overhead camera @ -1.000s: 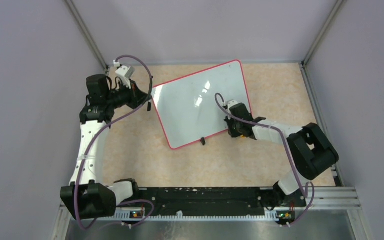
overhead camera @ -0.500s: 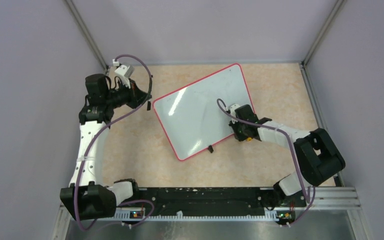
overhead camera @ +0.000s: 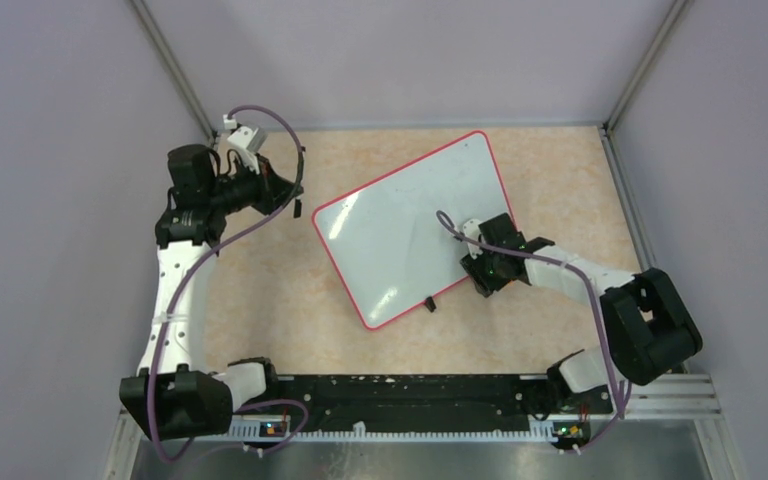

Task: Write a sentence on the whiteboard
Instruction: Move the whiteboard to the center of the board, then pass from the left arm to the right, then pass from the right arm to the left

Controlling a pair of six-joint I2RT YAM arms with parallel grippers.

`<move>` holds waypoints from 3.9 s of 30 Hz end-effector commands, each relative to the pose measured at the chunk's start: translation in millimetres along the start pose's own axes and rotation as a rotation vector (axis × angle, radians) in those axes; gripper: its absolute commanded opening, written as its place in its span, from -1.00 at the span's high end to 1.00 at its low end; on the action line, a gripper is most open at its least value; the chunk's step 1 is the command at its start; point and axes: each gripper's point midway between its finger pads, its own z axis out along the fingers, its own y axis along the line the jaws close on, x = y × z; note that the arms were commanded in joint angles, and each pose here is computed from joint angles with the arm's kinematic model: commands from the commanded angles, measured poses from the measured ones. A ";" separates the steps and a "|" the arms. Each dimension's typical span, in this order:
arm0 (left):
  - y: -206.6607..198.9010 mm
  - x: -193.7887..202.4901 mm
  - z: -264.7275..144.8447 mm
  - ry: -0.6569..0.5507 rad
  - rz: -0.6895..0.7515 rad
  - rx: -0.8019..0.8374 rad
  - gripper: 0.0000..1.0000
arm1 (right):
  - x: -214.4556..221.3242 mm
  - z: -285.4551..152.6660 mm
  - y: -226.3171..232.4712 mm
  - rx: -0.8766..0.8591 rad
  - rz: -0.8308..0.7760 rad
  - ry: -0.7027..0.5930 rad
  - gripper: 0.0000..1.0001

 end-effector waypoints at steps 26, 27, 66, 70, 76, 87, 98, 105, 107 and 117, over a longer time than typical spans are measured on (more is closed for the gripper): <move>-175.5 -5.5 49.2 0.140 0.440 0.492 1.00 | -214.3 -289.1 83.6 -0.759 0.072 -0.686 -0.62; -180.2 -3.2 50.9 0.146 0.450 0.499 1.00 | -214.0 -290.9 87.1 -0.785 0.069 -0.686 -0.62; -224.0 18.0 85.3 0.255 0.546 0.543 1.00 | -210.0 -240.2 121.7 -0.847 0.099 -0.540 1.00; -211.9 8.7 81.7 0.241 0.522 0.473 -0.25 | -220.6 -253.2 103.6 -0.847 0.141 -0.586 1.00; -196.0 2.5 71.0 0.183 0.496 0.438 -0.80 | -240.4 -284.4 74.9 -0.873 0.238 -0.702 1.00; -204.4 -0.6 78.2 0.163 0.457 0.478 -0.55 | -230.0 -294.9 90.8 -1.002 0.254 -0.688 1.00; -223.6 7.6 73.1 0.191 0.382 0.600 0.04 | -220.6 -301.5 105.6 -1.052 0.144 -0.685 1.00; -225.9 14.2 69.7 0.214 0.384 0.634 1.00 | -214.8 -297.0 107.1 -1.049 0.129 -0.663 0.96; -221.1 14.7 69.3 0.210 0.422 0.613 1.00 | -209.8 -291.0 107.3 -1.040 0.122 -0.642 0.67; -207.0 30.5 69.9 0.281 0.517 0.589 1.00 | -200.0 -281.6 111.6 -1.039 0.144 -0.581 -0.04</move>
